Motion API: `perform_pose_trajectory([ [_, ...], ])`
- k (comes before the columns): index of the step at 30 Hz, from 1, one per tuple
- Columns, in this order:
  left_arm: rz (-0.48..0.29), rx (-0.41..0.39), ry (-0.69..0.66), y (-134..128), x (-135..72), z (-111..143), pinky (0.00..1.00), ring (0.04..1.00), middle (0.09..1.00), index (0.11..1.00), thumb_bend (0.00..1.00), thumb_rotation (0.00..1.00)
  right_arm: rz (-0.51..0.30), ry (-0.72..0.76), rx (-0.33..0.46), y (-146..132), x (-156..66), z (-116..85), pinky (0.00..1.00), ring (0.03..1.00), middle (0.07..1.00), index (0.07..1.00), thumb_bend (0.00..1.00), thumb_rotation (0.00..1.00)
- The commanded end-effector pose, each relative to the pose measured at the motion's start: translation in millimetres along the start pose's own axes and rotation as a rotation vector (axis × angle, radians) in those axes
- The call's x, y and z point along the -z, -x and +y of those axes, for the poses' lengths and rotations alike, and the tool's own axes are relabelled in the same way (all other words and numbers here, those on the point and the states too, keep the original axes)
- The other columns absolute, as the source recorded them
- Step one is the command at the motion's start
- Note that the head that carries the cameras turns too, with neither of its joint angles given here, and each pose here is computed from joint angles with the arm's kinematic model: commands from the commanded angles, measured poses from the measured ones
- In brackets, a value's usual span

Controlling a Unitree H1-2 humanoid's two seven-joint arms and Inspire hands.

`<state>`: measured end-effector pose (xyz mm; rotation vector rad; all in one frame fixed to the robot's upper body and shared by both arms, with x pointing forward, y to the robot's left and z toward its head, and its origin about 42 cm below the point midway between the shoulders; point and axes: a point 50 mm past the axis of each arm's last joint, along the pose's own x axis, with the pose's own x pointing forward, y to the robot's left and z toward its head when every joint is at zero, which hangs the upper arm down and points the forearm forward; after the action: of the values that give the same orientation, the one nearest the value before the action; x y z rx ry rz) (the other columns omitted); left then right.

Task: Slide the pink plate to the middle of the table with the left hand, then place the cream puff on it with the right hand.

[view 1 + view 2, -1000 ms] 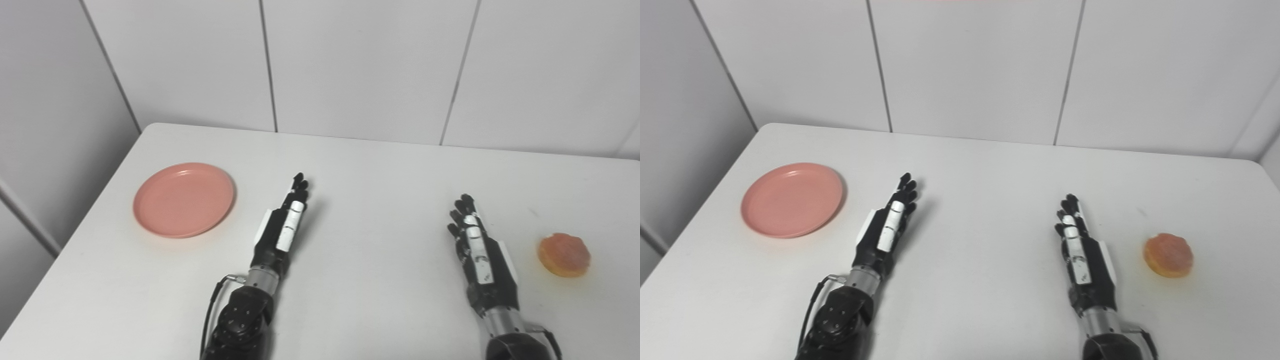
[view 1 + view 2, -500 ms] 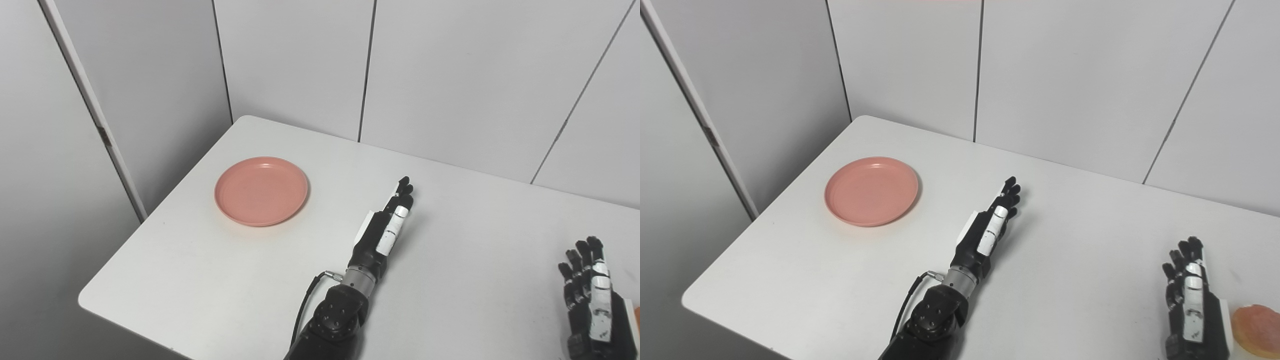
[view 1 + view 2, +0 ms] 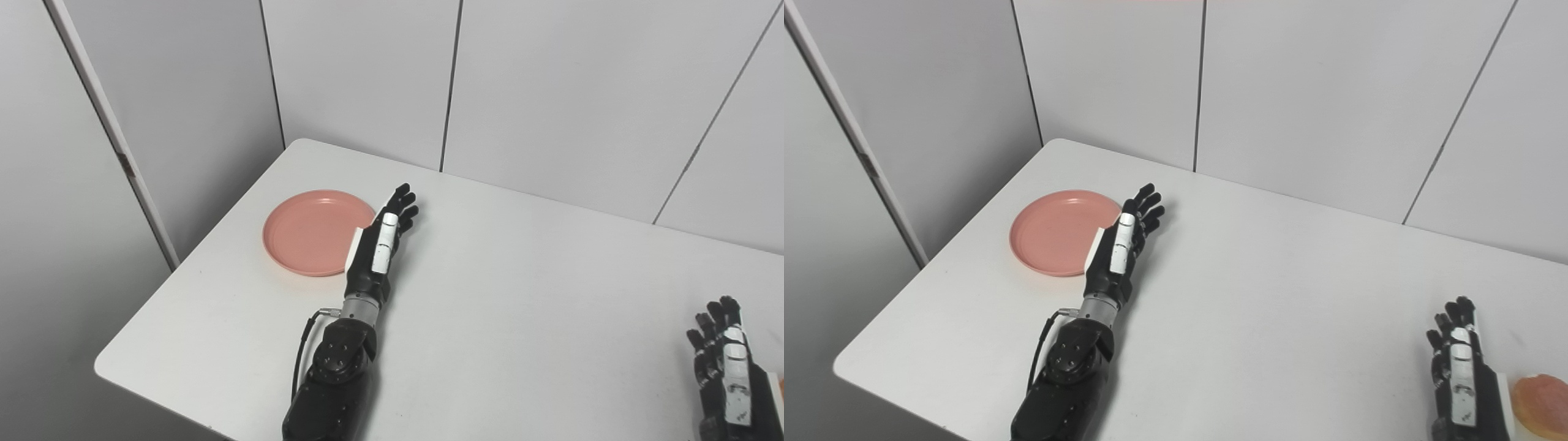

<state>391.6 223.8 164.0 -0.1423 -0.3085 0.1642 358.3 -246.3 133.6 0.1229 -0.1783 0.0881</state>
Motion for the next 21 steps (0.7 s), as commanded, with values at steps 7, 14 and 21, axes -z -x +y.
perform_pose_trajectory([
  [7,-0.214,-0.101,-0.050,-32,-43,32,0.78,0.749,0.746,0.725,0.83,1.00,0.063,-0.022,0.039,20,19,-1,1.00,1.000,1.000,1.000,0.42,0.86],
  [14,-0.253,-0.232,-0.024,-42,-52,73,0.76,0.695,0.689,0.670,0.82,1.00,0.083,-0.014,0.029,21,17,0,1.00,1.000,1.000,1.000,0.39,0.90],
  [21,-0.293,-0.330,-0.077,-44,-59,103,0.76,0.674,0.665,0.658,0.85,1.00,0.077,-0.014,0.024,22,16,1,1.00,1.000,1.000,1.000,0.34,0.95],
])
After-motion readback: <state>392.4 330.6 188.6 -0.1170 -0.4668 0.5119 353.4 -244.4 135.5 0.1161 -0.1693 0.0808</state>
